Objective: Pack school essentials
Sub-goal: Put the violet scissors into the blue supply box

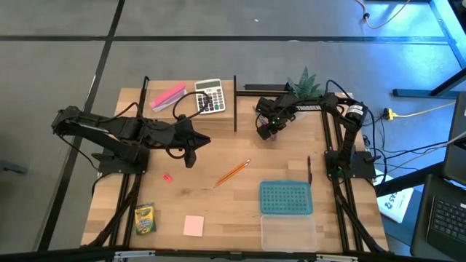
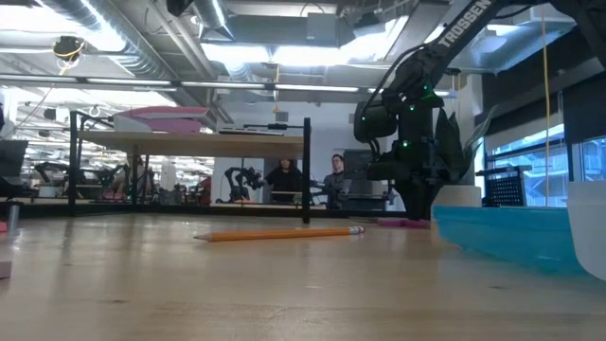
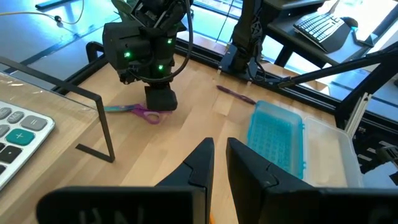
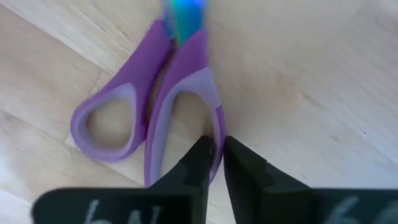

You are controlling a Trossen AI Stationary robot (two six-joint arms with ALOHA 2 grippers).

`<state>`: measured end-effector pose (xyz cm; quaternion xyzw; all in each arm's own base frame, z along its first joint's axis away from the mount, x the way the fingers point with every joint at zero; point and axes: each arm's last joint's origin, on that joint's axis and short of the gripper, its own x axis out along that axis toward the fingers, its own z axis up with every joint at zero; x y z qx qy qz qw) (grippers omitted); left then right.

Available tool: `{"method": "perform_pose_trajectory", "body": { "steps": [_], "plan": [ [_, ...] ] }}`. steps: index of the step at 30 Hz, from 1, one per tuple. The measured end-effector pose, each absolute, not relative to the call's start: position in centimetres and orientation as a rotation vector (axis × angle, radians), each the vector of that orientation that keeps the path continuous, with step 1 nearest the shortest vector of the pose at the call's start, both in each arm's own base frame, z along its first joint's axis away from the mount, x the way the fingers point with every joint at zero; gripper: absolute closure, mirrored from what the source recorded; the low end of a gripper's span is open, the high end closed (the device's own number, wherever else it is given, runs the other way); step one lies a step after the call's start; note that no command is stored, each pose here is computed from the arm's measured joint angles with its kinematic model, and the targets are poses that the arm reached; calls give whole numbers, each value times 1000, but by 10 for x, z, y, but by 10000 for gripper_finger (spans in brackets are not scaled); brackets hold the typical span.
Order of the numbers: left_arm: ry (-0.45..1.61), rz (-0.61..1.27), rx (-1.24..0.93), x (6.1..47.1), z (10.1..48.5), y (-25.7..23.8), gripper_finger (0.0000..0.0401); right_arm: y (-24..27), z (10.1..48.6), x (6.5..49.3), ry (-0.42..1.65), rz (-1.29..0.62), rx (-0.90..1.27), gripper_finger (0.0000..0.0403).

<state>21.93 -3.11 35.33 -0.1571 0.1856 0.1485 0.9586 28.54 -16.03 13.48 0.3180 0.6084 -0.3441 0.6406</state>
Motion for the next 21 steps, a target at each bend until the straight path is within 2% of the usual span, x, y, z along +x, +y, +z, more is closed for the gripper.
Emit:
{"method": "perform_pose_trajectory", "body": {
  "steps": [5,21],
  "plan": [
    [376,301,-319,219,353,-31,364,-160,135,285,1396,-764,703,381],
    [376,301,-319,219,353,-31,364,-158,144,280,1416,-735,655,376]
  ]
}}
